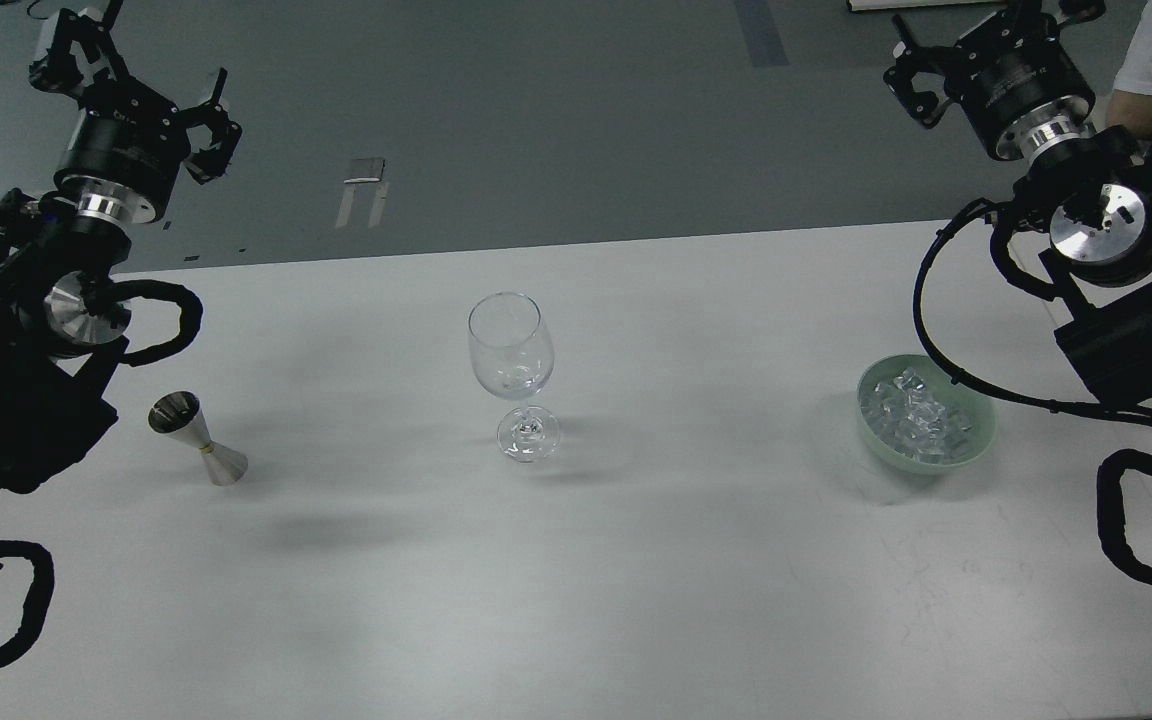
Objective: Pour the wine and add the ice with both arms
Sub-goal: 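Lower the left gripper toward the metal jigger on the table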
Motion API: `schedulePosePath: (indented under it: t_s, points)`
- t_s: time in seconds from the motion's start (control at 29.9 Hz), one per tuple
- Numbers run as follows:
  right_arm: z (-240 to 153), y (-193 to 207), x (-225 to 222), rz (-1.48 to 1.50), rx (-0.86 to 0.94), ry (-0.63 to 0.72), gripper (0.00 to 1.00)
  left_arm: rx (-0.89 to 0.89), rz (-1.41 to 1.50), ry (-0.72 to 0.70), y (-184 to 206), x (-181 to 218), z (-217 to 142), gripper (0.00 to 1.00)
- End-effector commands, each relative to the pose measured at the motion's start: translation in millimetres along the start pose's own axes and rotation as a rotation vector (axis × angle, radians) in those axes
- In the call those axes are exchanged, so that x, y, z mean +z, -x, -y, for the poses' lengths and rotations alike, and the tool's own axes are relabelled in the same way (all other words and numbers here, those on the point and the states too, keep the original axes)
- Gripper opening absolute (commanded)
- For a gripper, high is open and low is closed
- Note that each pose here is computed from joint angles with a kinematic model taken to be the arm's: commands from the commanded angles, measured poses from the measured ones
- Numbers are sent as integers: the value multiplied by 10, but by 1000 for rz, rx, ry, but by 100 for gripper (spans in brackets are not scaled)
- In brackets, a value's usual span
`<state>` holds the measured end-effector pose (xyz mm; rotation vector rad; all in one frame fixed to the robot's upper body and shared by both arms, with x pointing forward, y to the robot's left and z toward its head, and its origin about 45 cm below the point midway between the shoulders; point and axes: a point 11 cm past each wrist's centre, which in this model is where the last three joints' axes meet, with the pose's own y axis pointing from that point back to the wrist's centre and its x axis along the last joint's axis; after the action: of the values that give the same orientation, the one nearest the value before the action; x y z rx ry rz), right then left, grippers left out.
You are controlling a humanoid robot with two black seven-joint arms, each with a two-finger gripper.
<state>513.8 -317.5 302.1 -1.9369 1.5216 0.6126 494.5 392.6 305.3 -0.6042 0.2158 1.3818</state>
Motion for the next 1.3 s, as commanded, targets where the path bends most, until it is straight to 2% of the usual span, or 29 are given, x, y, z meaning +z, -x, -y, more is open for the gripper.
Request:
schedulePosePath:
  t_s: [0.0, 0.2, 0.3, 0.7, 0.9, 1.04, 1.27]
  points:
    - [-13, -26, 9, 0, 6, 2, 100, 5, 7, 3, -24, 44, 4, 98]
    - [-9, -29, -1, 0, 13, -1, 100, 10, 1, -26, -36, 9, -1, 98]
    - [-6, -40, -7, -1, 19, -1, 100, -2, -37, -148, 46, -153, 27, 98]
    - [-15, -58, -13, -6, 23, 0, 100, 7, -202, -98, 42, 126, 78, 97]
    - [-12, -56, -16, -6, 23, -1, 100, -12, -277, -53, -9, 199, -97, 97]
    - [-21, -68, -5, -7, 26, 2, 100, -110, -353, -54, 205, 207, -298, 97]
    - [-35, -92, 8, -6, 31, 5, 100, -95, -376, -90, 193, 236, -665, 98]
